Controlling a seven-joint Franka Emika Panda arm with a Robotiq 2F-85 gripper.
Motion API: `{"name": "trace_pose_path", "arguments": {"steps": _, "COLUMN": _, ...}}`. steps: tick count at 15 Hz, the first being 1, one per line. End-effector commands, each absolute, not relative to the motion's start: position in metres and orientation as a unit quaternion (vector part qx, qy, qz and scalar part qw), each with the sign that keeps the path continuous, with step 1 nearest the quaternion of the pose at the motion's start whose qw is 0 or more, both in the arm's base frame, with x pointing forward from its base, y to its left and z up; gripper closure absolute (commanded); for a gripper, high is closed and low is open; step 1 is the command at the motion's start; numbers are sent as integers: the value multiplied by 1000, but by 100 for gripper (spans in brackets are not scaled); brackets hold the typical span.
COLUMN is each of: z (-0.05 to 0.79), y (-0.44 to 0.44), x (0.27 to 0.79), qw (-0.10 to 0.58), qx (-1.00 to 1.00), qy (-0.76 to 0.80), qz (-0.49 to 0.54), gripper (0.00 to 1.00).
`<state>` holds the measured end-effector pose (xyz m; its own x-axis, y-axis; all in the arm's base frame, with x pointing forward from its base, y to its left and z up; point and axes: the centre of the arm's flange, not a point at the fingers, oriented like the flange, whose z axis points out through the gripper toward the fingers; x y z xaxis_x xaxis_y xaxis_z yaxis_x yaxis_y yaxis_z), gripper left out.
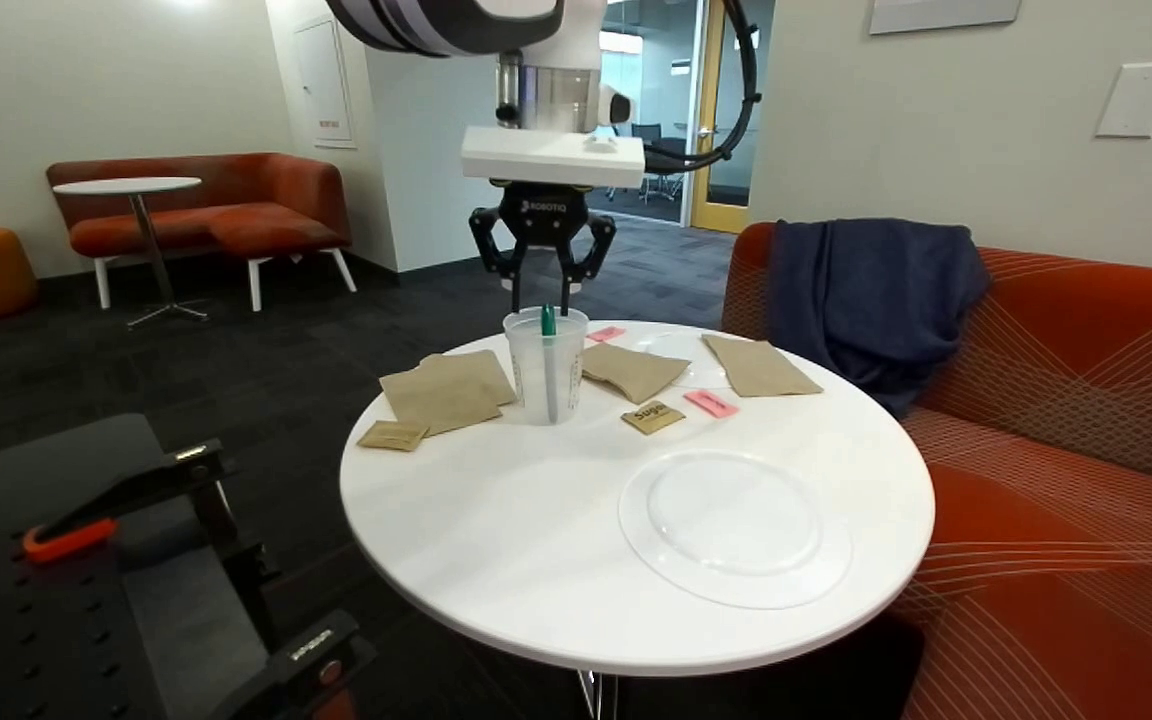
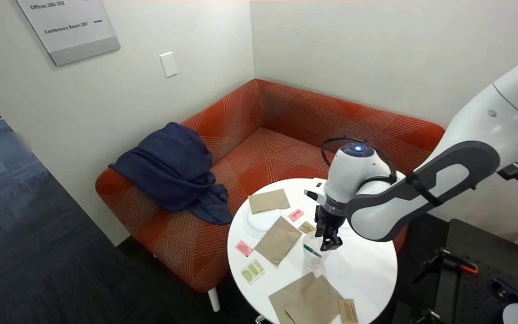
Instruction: Take the green pen out of the clear cup
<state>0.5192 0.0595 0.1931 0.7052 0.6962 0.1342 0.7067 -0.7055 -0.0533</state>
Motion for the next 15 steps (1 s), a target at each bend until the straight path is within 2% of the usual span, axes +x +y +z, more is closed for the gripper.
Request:
{"name": "trace_pose_path", "arguments": {"steps": 1, "z": 183, "y": 61, "x": 529, "qw": 49, "qx": -920, "qy": -383, "qz": -62, "gripper": 49}}
{"name": "trace_pose_path", "arguments": {"steps": 15, "z": 151, "y": 72, "x": 539, "qw": 34, "qx": -910, "qy": -408, "qz": -71, "gripper": 57}}
